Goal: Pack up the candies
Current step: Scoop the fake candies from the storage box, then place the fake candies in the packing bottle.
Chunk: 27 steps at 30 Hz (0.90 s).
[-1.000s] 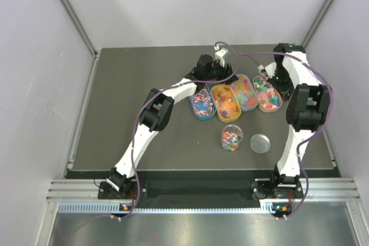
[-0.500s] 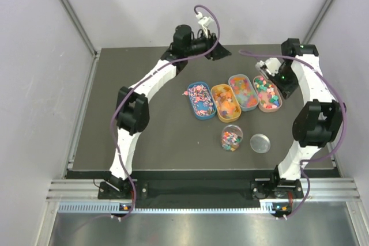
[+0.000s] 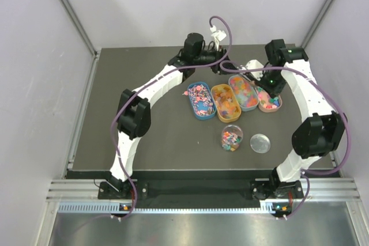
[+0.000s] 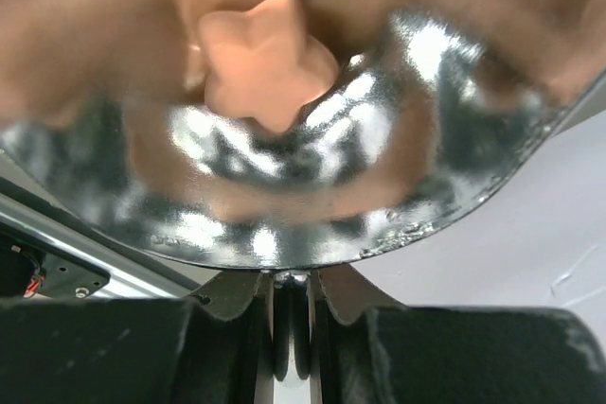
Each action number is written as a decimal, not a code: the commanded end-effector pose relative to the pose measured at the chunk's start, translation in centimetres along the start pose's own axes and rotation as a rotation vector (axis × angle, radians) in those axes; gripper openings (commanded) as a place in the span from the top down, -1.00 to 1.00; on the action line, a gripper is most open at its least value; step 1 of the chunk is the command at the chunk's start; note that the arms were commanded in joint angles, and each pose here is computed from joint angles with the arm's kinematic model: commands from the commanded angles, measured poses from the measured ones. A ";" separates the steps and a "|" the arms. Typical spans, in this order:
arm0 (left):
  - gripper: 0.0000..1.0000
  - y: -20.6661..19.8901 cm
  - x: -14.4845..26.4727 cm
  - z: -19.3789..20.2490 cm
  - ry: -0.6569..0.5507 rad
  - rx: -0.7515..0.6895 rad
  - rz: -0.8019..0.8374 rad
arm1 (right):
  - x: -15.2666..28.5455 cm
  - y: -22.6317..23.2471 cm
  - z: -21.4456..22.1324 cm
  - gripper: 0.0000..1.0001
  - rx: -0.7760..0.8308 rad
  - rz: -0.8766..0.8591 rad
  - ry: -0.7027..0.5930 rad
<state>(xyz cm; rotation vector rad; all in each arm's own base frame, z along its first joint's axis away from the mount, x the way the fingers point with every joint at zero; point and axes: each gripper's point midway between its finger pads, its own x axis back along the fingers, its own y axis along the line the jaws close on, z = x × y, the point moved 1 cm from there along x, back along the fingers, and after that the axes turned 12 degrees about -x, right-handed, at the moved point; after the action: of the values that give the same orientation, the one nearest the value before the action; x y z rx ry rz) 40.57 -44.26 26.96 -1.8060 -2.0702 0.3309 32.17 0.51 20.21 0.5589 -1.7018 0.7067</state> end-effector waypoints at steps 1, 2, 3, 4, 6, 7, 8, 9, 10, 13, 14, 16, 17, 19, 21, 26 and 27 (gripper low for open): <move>0.02 -1.7 0.5 -1.9 -0.025 -0.076 0.010 | 2.3 1.6 1.1 1.00 0.044 -0.033 0.023; 0.02 -1.8 0.3 -1.8 -0.023 -0.079 0.011 | 2.4 1.8 1.0 1.00 0.056 -0.033 0.025; 0.02 -1.9 0.2 -1.6 -0.021 -0.082 0.007 | 2.6 1.9 1.0 1.00 0.062 -0.030 0.021; 0.02 -1.7 0.1 -1.0 -0.001 -0.076 -0.002 | 3.0 2.0 0.8 1.00 0.067 -0.022 0.008; 0.02 -1.7 -0.1 -0.3 0.022 -0.075 -0.019 | 3.6 2.3 0.5 1.00 0.079 -0.014 -0.011; 0.02 -1.5 -0.1 -0.1 0.025 -0.079 -0.028 | 4.1 2.3 0.6 1.00 0.081 -0.003 -0.024; 0.02 -1.5 -0.2 0.1 0.028 -0.076 -0.029 | 4.3 2.6 0.5 1.00 0.097 0.000 -0.030; 0.02 -1.3 -0.2 0.6 0.037 -0.069 -0.033 | 4.6 2.8 0.6 1.00 0.112 0.006 -0.038; 0.02 -1.1 -0.2 0.8 0.040 -0.070 -0.038 | 5.3 3.0 0.8 1.00 0.117 0.023 -0.054; 0.02 -1.0 -0.5 1.5 0.053 -0.067 -0.038 | 6.5 3.4 0.9 1.00 0.130 0.045 -0.092; 0.02 -0.9 -0.4 1.5 0.054 -0.070 -0.041 | 6.8 3.6 0.9 1.00 0.133 0.049 -0.099; 0.02 -0.9 -0.6 1.7 0.058 -0.074 -0.044 | 7.3 3.7 1.3 1.00 0.141 0.064 -0.109; 0.02 -0.9 -0.7 1.8 0.061 -0.075 -0.046 | 7.5 3.8 1.4 1.00 0.145 0.069 -0.118; 0.02 -1.0 -0.8 1.9 0.064 -0.080 -0.045 | 8.1 3.9 1.5 1.00 0.153 0.082 -0.143; 0.02 -1.1 -0.9 1.8 0.062 -0.084 -0.045 | 8.8 3.9 1.6 1.00 0.152 0.104 -0.175; 0.02 -1.3 -1.0 2.1 0.070 -0.086 -0.043 | 10.1 4.4 0.6 1.00 0.153 0.110 -0.282; 0.02 -1.3 -1.0 2.1 0.069 -0.088 -0.044 | 10.6 4.7 0.4 1.00 0.158 0.110 -0.320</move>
<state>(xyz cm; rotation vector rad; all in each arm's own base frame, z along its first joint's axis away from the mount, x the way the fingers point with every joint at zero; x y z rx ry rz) 38.78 -45.68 23.77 -1.7707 -2.0531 0.1997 28.11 2.43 28.21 0.6300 -1.9394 0.8904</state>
